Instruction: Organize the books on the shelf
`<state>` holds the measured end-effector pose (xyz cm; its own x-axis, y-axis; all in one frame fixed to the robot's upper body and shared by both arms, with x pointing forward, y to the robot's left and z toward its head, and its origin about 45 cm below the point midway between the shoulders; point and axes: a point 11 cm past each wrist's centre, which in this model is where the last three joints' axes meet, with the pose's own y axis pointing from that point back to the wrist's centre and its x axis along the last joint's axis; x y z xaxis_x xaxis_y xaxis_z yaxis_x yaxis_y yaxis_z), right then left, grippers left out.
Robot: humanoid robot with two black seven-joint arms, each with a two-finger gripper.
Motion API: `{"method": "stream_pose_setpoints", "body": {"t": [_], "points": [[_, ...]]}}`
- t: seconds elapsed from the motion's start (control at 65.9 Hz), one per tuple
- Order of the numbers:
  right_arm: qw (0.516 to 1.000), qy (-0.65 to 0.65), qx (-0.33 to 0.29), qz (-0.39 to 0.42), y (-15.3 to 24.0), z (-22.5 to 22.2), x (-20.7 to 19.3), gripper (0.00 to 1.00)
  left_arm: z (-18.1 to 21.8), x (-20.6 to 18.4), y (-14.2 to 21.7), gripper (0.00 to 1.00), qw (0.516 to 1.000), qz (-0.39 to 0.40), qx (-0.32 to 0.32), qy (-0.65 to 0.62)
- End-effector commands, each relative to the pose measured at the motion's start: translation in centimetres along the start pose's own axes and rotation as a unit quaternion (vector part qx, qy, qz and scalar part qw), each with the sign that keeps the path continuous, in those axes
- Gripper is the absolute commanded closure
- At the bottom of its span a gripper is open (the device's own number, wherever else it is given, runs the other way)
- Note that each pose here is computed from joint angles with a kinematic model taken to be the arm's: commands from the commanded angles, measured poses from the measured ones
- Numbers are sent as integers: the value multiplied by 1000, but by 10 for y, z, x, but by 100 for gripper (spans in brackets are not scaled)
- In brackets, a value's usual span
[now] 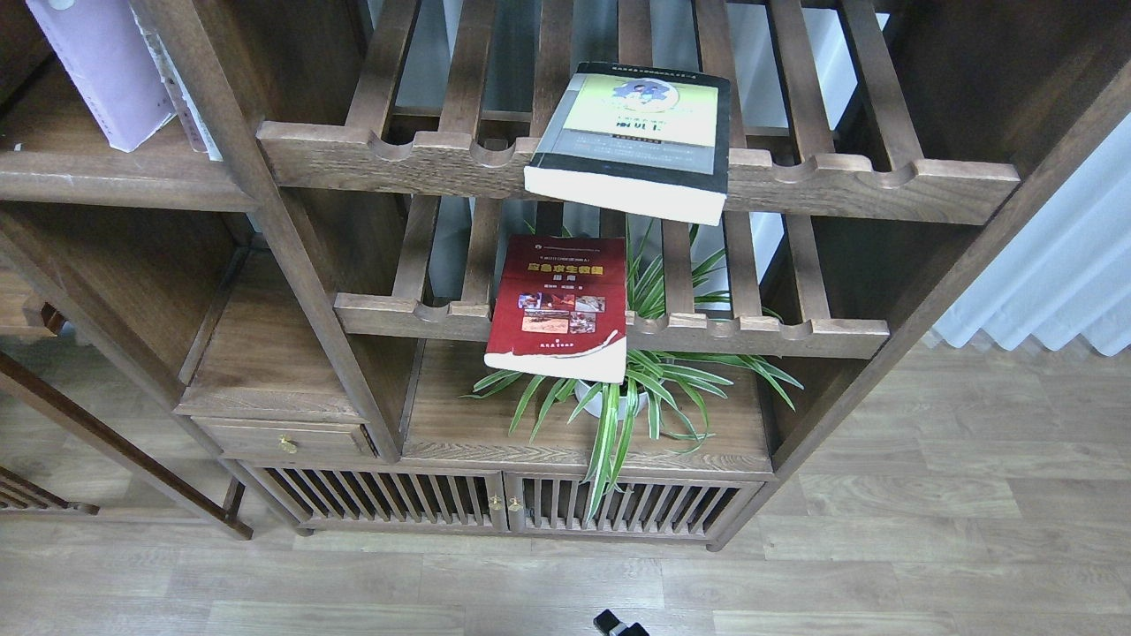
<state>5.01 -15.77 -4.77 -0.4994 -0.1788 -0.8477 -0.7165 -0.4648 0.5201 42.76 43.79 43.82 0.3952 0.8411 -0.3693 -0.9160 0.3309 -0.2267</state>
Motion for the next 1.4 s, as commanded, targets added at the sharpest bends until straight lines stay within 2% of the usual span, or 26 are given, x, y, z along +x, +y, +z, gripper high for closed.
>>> {"method": "stream_pose_setpoints", "body": {"t": [0.0,0.137,0.486,0.713,0.911,1.108,1.381], "points": [[1000,-3,13,-3,-3,-7,-3,1,-3,1,21,37,1000,-7,-17,23],[1000,3,18,-8,-9,-13,-7,1,-10,3,56,30,999,-1,-27,24],[1000,5,24,-16,-16,-15,-13,1,-48,6,110,25,998,11,4,69],[1000,3,25,-18,-17,-15,-15,1,-87,11,151,20,992,39,42,115],[999,8,36,-32,-27,-20,-25,1,-140,22,195,13,977,93,75,177],[998,27,36,-48,-40,-32,-39,1,-185,25,224,5,960,131,90,229],[994,75,34,-73,-69,-56,-67,1,-228,26,249,2,940,164,137,265]]}}
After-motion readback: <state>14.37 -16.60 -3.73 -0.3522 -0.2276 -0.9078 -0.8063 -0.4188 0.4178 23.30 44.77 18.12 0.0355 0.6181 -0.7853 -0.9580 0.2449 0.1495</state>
